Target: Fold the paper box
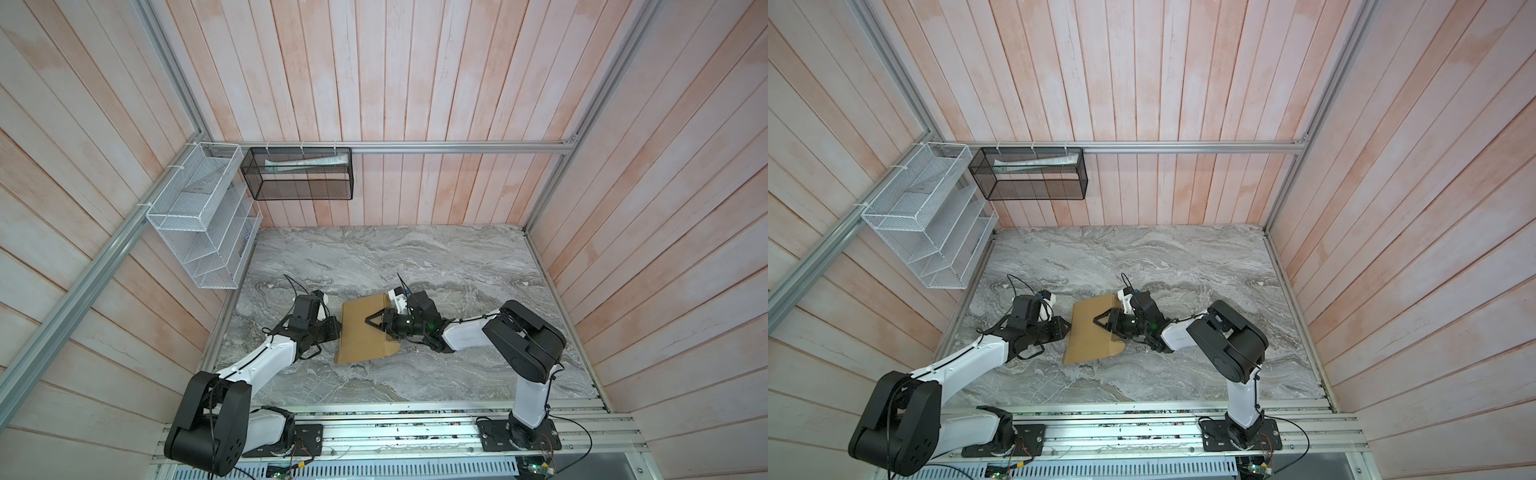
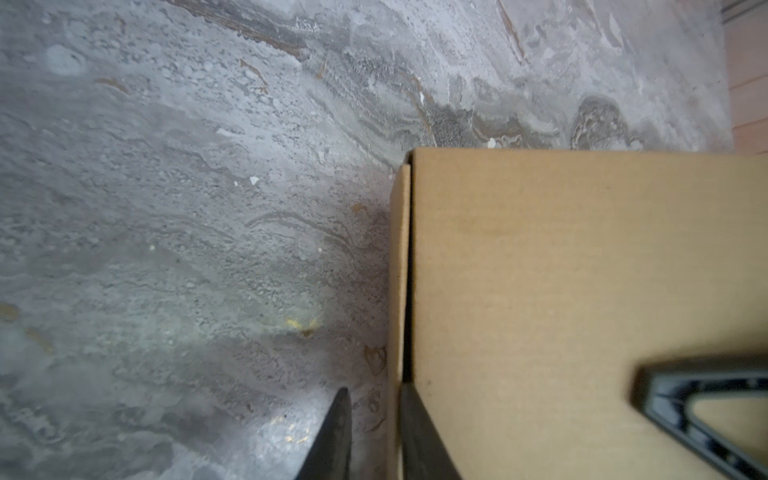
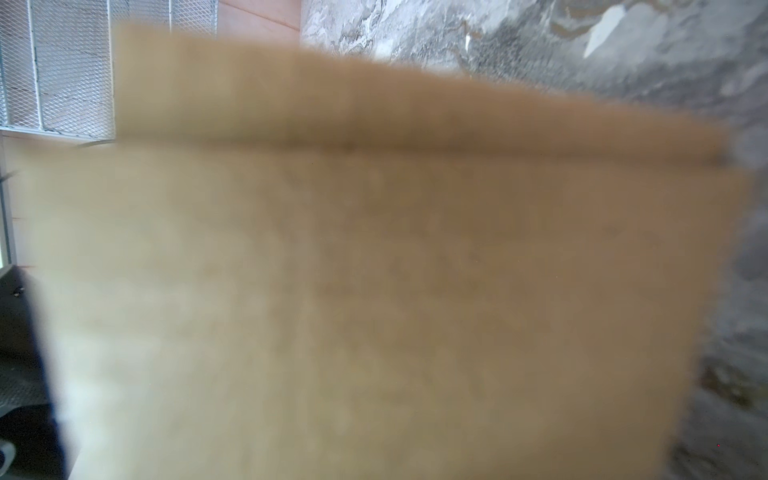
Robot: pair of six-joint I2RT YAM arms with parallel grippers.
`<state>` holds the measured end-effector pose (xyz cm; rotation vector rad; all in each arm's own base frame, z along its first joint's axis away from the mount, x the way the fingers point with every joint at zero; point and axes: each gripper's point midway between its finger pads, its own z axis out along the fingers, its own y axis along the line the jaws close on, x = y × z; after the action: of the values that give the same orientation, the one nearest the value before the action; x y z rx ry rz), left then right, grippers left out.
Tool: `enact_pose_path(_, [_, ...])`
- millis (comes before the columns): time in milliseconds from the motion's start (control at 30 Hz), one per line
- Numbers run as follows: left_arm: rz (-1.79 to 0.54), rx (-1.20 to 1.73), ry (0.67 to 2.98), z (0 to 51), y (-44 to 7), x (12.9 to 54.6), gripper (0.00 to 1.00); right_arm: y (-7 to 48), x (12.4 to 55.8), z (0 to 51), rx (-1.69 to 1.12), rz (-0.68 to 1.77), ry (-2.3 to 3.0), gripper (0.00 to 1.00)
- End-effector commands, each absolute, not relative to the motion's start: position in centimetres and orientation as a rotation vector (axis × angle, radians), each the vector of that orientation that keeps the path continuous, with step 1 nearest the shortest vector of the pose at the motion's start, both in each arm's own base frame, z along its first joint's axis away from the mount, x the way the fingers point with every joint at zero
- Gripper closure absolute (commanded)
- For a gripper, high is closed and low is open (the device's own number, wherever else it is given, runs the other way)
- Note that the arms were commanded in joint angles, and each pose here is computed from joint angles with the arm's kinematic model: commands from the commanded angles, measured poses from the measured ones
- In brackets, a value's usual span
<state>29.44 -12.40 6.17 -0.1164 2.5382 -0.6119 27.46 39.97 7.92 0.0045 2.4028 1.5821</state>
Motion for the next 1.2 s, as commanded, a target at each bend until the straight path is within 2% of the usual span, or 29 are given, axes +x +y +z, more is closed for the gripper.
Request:
enact_pose_path(0, [-0.713,-0.031,2.452,10.2,-14.3,30.5,0.66,40.8,27.7,9.6,-0.052,1.585,2.35,0.53])
enact_pose_path(367, [-0.642,-0.05,2.335,16.5,-11.9,31.9,0.49,39.4,28.4,12.1,-0.068,1.568,2.293,0.57])
enact_pose_path(600, [-0.822,0.032,2.263,18.5,-13.4,30.4,0.4,37.6,28.7,14.9,-0.117,1.571,2.239,0.57])
enact_pose_path(667, [-0.887,0.063,2.241,18.7,-14.2,30.0,0.24,36.9,28.8,15.9,-0.132,1.58,2.215,0.58])
enact_pose_path(733, [-0.933,0.082,2.219,18.8,-14.7,29.9,0.18,36.2,29.0,17.1,-0.151,1.595,2.186,0.58])
enact_pose_path(867, [-1.067,0.126,2.15,19.9,-16.2,30.1,0.14,35.0,29.4,19.4,-0.185,1.62,2.124,0.58])
enact_pose_path(1167, [-1.326,0.22,2.023,22.2,-18.9,31.2,0.14,34.3,29.9,22.6,-0.303,1.678,2.029,0.58])
